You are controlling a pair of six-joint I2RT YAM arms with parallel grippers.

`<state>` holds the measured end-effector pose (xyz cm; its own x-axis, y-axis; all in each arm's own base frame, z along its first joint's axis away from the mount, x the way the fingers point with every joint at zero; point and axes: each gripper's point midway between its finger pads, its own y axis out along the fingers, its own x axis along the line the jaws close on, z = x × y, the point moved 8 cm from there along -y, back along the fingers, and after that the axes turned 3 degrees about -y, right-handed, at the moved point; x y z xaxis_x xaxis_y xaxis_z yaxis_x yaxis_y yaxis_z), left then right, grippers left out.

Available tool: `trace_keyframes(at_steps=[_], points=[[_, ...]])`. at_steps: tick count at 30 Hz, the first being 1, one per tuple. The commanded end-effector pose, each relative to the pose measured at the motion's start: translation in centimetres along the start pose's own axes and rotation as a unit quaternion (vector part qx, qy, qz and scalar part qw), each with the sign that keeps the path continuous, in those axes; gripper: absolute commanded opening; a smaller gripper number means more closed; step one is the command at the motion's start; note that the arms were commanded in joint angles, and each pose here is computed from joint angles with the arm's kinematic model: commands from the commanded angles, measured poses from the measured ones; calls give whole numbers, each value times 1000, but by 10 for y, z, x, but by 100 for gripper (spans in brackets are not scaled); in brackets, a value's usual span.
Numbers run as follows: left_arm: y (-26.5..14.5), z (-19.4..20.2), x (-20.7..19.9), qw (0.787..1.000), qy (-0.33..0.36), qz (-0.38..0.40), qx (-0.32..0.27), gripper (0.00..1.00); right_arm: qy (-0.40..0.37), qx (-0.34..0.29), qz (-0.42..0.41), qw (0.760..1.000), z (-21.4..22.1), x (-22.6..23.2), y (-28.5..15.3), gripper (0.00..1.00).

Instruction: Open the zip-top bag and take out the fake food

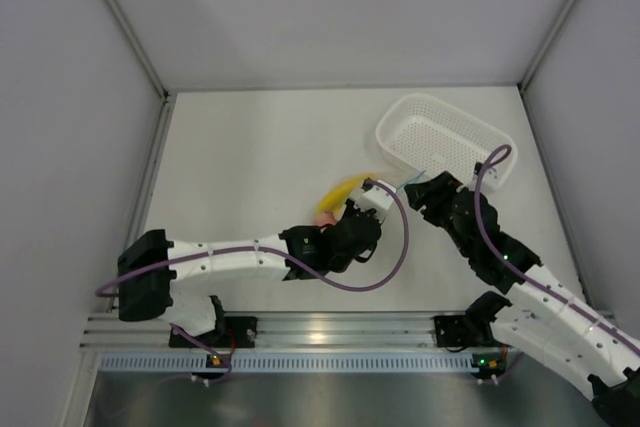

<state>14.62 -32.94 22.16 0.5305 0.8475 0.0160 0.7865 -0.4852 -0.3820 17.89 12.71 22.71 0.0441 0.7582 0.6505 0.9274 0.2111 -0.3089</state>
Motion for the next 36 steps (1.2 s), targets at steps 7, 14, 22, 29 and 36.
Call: trace_keyframes(at_steps=[7,14,22,29,36], points=[[-4,-32,-9,998,-41,14,-49,0,11,-37,-13,999,-22,13,5,60],[-6,-32,-9,997,-47,22,-49,0,14,-31,-14,999,-18,11,13,59],[-8,-31,-9,997,-52,26,-48,0,12,-24,-13,1000,-14,8,19,56],[-8,-32,-8,997,-54,22,-50,0,12,-11,-9,1000,-6,3,24,53],[-8,-34,-8,997,-57,16,-53,0,12,-8,-3,1000,0,-4,24,51]])
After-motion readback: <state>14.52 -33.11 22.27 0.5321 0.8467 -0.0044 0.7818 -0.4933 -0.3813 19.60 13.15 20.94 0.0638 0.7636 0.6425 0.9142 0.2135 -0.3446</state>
